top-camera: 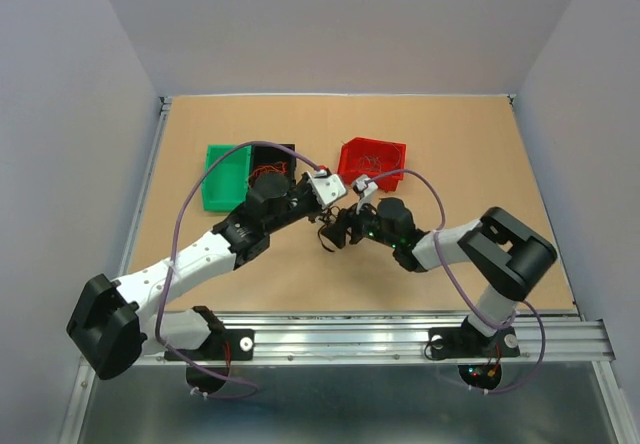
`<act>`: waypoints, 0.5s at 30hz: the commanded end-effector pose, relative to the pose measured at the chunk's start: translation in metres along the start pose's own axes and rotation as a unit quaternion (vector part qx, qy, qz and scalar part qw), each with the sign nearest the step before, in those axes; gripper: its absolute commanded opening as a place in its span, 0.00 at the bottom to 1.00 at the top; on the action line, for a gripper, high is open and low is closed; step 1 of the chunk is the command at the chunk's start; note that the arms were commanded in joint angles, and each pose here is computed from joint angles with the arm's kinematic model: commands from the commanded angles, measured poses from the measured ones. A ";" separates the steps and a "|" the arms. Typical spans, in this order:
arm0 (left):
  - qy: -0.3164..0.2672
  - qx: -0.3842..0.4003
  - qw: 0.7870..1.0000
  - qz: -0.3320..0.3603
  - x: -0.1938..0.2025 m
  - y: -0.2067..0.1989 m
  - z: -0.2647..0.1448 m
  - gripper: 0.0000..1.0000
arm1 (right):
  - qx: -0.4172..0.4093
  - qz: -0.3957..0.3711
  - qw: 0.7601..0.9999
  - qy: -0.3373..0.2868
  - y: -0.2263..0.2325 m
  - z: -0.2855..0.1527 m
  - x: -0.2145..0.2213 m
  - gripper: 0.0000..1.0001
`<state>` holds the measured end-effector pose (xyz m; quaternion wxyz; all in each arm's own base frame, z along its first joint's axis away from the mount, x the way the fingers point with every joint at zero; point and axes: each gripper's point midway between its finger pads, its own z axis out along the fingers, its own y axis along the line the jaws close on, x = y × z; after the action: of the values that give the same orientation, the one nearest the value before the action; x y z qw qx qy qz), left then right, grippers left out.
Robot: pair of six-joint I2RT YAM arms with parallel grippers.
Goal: Untangle the cables
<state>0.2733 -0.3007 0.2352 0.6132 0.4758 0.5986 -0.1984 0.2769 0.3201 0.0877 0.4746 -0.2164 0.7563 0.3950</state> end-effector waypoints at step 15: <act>-0.196 -0.270 0.941 -0.065 -0.079 0.112 -0.126 0.00 | 0.119 -0.013 0.991 -0.067 -0.043 0.024 -0.030 0.40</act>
<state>0.2941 -0.1843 0.3277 0.7577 0.2522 0.5849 -0.1423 0.3250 0.3171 0.0579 0.5066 -0.1619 0.7870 0.3127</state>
